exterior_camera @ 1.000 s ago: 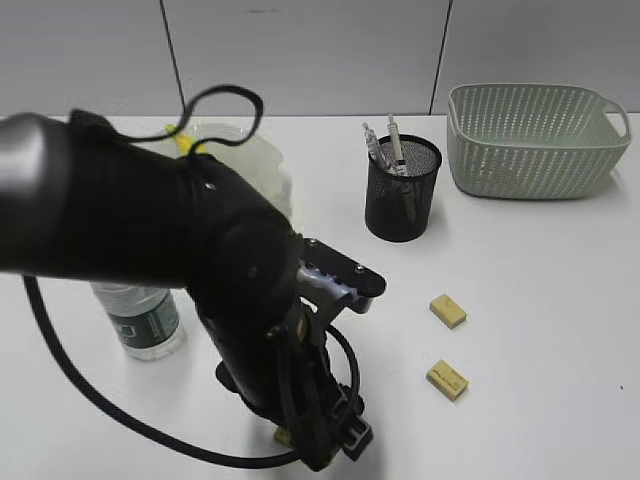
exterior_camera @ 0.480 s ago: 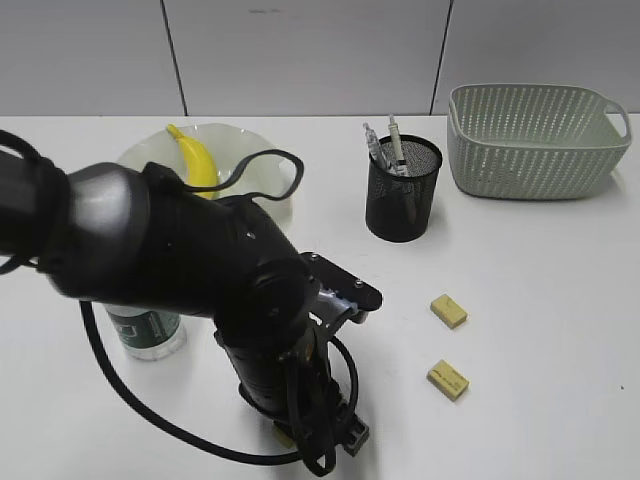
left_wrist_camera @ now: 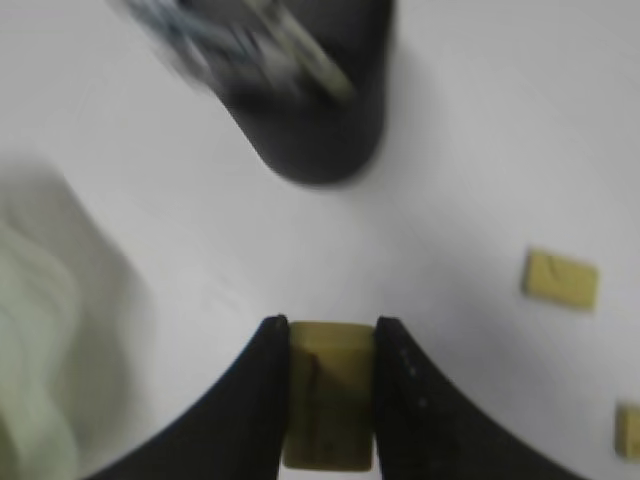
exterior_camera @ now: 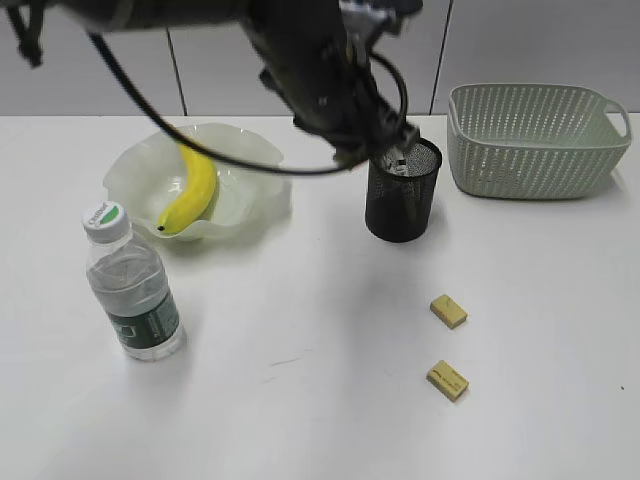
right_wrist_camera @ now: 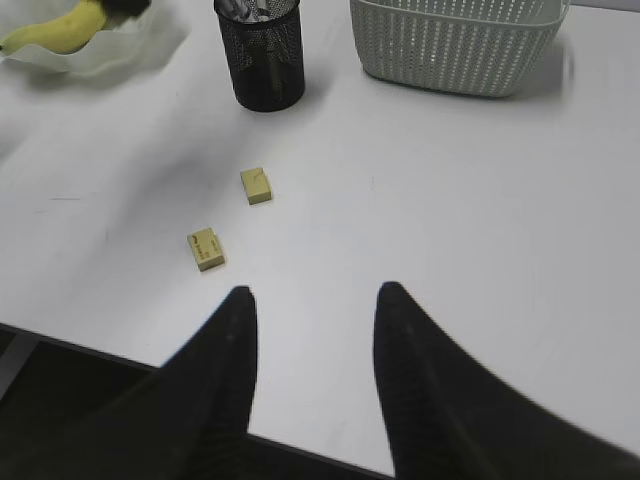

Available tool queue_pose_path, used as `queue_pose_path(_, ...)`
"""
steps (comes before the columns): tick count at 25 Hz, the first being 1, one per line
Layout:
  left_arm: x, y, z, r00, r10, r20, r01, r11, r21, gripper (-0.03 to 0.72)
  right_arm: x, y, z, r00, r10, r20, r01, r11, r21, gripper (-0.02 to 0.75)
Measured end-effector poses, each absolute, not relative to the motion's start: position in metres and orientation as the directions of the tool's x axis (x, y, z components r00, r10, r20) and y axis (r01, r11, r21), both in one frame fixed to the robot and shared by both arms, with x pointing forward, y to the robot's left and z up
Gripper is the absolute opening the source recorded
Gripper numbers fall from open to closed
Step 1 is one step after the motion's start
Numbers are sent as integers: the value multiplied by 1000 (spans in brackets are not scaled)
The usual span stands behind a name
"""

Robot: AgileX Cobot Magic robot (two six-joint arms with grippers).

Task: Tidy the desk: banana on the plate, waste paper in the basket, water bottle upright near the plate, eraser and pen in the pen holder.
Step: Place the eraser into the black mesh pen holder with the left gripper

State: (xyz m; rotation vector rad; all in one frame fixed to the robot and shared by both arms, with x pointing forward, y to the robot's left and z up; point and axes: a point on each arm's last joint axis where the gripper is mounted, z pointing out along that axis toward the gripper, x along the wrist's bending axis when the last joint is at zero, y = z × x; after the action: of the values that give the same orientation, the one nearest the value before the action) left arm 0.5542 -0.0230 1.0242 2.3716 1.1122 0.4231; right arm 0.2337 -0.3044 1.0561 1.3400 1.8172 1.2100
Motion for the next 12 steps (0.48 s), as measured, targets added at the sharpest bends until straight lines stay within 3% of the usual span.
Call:
queue_pose_path(2, 586, -25, 1049, 606, 794, 53, 626, -516, 585, 190, 234, -304, 1056, -334, 940, 65, 423, 88, 902, 319)
queue_pose_path(5, 615, -35, 1052, 591, 807, -8, 654, -473, 591, 190, 234, -304, 1056, -334, 940, 65, 423, 88, 902, 319)
queue_pose_path(12, 638, -57, 1022, 588, 807, -58, 681, -455, 573, 190, 234, -304, 1056, -334, 940, 65, 423, 88, 902, 319)
